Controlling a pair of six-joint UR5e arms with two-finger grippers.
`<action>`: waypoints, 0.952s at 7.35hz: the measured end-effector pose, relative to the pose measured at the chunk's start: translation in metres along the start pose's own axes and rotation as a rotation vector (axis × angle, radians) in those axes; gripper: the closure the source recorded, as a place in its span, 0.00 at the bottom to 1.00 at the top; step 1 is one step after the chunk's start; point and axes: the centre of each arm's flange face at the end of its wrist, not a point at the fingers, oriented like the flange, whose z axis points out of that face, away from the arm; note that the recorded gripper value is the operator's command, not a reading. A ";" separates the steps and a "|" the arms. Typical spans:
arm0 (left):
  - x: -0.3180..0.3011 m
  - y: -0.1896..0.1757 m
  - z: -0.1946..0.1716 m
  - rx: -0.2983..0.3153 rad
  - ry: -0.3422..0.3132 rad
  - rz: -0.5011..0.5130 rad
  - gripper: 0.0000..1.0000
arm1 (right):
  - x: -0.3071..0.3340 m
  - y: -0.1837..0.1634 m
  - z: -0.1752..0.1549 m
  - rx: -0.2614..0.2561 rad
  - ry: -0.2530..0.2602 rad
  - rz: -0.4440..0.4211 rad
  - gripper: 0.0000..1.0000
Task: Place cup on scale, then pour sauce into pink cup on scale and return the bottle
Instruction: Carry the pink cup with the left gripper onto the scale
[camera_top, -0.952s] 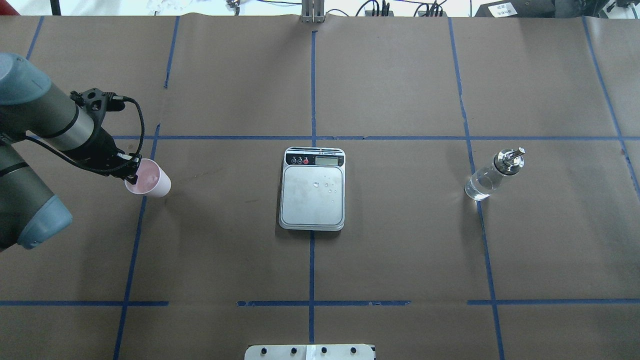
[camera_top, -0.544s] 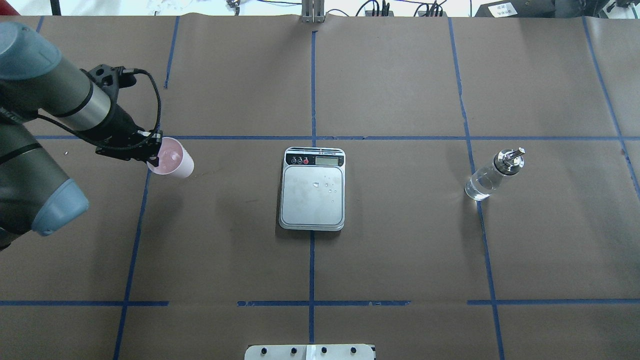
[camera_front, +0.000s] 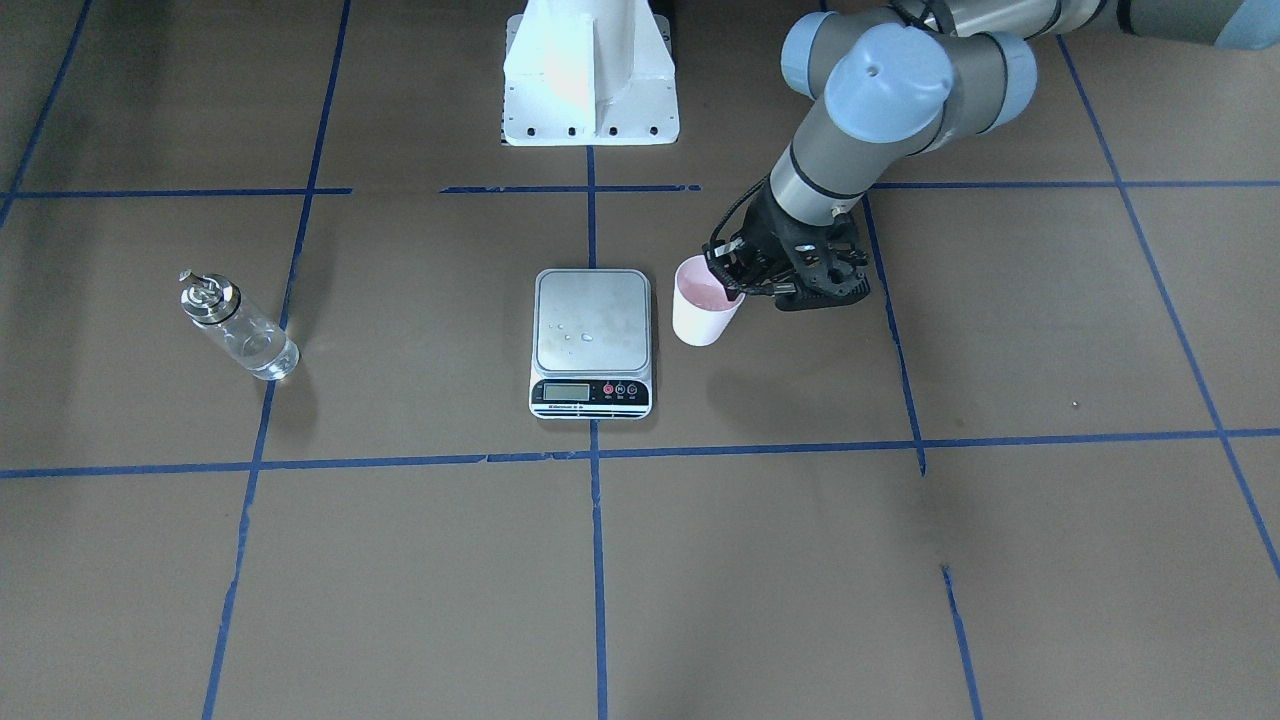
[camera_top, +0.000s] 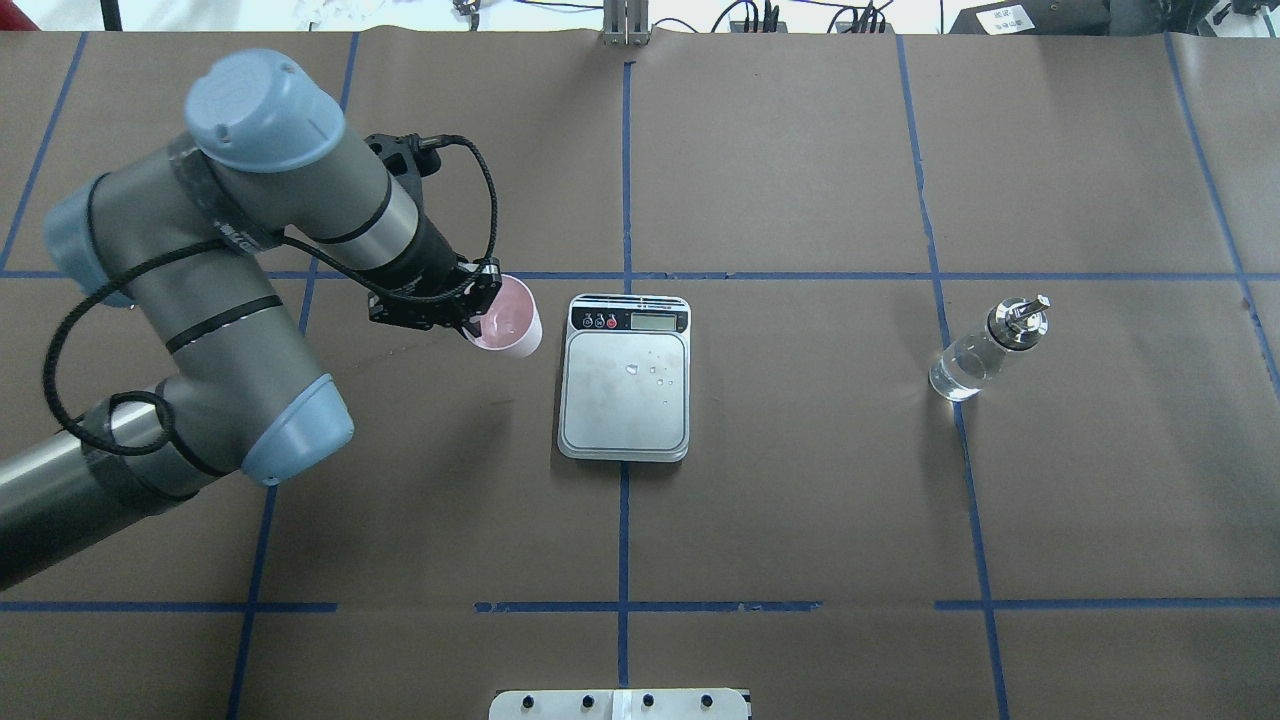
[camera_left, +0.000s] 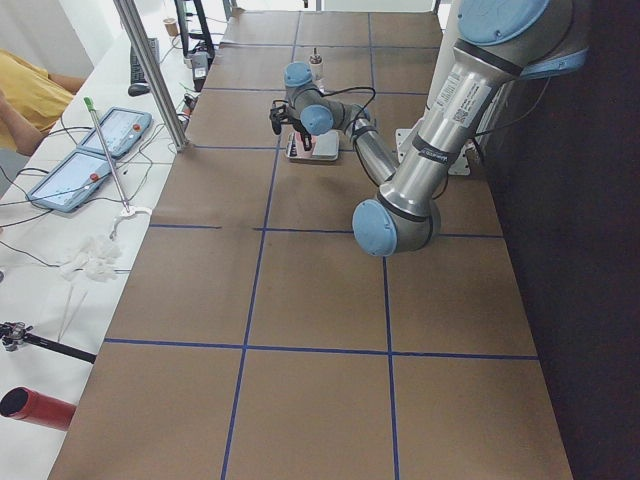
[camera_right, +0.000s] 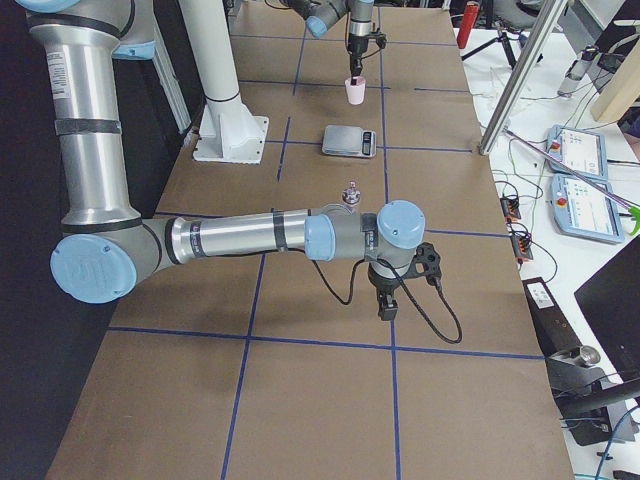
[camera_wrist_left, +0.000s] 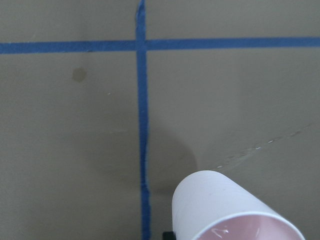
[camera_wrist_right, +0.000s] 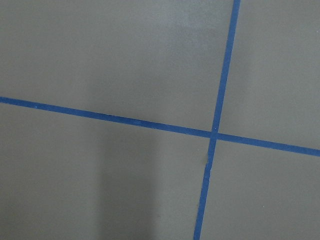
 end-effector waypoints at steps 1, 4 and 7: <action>0.022 -0.001 0.010 -0.003 -0.004 -0.009 1.00 | 0.000 0.000 0.000 0.001 0.000 0.000 0.00; 0.078 0.015 0.038 -0.034 -0.013 -0.032 1.00 | 0.000 0.000 -0.001 0.002 0.000 -0.005 0.00; 0.093 0.033 0.065 -0.032 -0.040 -0.033 1.00 | -0.001 0.000 -0.001 0.003 0.000 -0.006 0.00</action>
